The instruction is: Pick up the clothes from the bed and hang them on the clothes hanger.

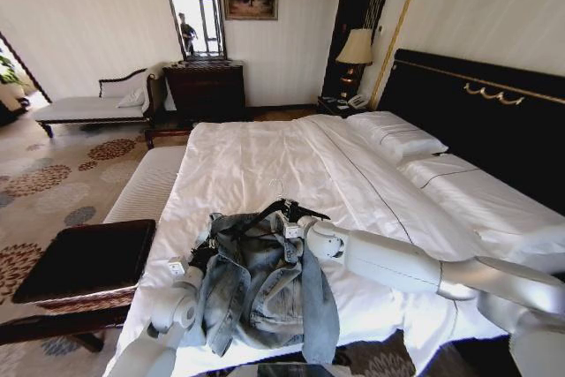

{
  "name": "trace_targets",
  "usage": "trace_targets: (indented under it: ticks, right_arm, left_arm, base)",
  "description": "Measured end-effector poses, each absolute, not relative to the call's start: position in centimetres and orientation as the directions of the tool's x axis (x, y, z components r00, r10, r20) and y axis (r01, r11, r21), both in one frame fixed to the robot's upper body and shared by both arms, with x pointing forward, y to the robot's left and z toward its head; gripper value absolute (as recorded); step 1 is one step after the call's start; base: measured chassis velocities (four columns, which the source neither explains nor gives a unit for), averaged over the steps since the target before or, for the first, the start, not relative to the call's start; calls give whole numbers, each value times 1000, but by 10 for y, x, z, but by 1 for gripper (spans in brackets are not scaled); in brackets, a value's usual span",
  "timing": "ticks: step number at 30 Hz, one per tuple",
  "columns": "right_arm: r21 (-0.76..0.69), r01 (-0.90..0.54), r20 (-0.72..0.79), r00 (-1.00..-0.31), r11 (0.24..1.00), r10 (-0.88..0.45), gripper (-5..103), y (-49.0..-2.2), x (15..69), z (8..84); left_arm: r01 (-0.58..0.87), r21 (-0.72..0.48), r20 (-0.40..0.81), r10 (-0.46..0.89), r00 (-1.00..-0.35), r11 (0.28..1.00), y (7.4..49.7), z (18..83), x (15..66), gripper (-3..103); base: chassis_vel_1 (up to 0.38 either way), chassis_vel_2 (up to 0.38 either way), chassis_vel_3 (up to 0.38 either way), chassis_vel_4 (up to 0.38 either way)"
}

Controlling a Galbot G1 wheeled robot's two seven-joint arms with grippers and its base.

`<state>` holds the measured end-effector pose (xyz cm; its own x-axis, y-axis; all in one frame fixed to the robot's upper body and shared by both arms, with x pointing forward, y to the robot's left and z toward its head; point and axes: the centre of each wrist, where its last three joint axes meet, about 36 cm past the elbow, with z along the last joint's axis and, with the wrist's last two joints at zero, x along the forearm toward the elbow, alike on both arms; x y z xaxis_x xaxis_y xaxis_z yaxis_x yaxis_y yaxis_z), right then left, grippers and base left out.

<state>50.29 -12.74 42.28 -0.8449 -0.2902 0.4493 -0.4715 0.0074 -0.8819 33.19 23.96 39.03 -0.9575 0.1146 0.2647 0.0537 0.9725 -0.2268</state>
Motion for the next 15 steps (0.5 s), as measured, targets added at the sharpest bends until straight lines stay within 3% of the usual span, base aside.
trace_targets:
  ticks: [8, 15]
  right_arm:
    - [-865, -502, 488, -841, -1, -232, 35, -106, 516, 410]
    - [-840, -535, 493, -822, 88, -284, 35, -75, 511, 425]
  left_arm:
    - [107, -225, 261, 166, -951, 968, 223, 394, 308, 2]
    - [127, -214, 270, 184, -945, 969, 215, 387, 297, 2]
  base:
    - [0, 0, 0, 0]
    - [0, 0, 0, 0]
